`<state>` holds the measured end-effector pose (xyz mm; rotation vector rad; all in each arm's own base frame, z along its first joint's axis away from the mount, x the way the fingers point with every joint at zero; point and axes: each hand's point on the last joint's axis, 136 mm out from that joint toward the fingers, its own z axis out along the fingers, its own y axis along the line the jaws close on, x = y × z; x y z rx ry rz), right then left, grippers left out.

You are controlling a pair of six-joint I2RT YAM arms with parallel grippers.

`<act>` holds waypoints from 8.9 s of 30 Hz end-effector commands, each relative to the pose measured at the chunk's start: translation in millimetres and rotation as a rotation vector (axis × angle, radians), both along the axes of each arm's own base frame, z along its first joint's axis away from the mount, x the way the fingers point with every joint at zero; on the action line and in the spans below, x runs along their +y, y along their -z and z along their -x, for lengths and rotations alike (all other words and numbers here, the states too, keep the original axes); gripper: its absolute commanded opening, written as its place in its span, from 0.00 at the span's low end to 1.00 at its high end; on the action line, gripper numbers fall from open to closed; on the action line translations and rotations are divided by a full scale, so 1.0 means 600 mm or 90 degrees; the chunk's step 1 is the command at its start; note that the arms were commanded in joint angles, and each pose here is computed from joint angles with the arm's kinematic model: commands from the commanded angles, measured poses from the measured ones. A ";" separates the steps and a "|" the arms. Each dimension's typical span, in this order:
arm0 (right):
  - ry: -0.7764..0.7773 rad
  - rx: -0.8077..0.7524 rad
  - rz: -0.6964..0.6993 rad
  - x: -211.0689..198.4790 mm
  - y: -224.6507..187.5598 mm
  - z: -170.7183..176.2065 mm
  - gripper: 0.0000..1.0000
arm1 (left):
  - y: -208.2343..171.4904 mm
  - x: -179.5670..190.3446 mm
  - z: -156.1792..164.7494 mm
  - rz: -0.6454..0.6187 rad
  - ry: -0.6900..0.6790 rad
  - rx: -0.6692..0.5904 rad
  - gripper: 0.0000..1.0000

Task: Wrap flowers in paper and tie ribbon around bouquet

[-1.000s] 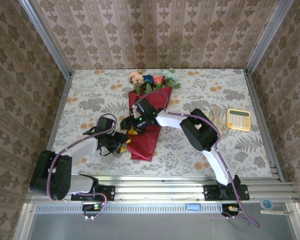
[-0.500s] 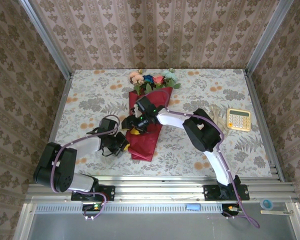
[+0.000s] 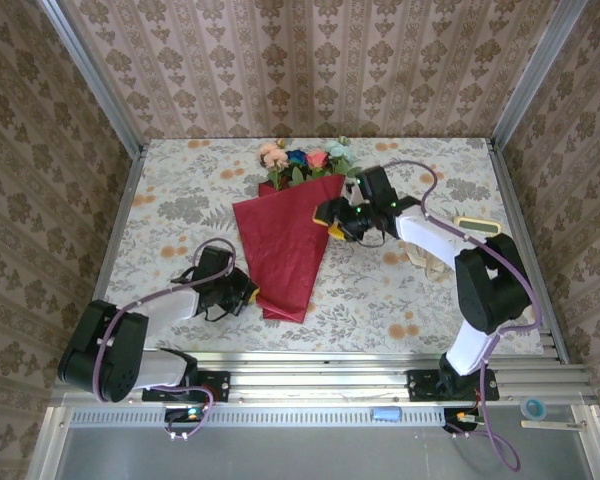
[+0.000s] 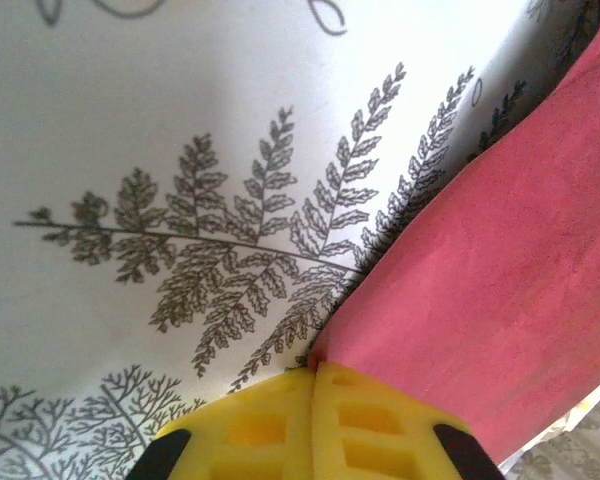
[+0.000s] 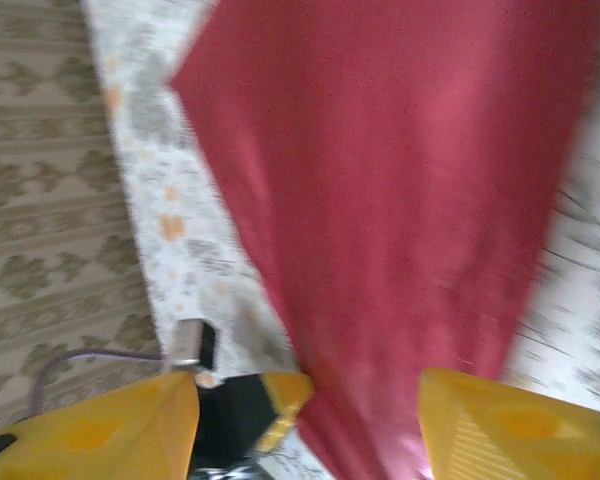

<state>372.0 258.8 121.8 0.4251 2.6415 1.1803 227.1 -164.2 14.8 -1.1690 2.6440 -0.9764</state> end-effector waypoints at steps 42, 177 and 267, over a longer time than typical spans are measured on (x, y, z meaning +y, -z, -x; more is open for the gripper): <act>0.020 0.007 -0.126 0.115 0.140 0.035 0.18 | 0.103 0.106 0.180 -0.129 -0.158 0.238 0.00; 0.125 -0.041 0.034 -0.038 0.124 -0.317 0.40 | -0.097 -0.116 0.080 -0.870 0.704 -0.322 0.00; 0.026 0.029 0.071 0.049 0.138 -0.091 0.30 | -0.094 -0.159 0.055 -0.818 0.703 -0.341 0.00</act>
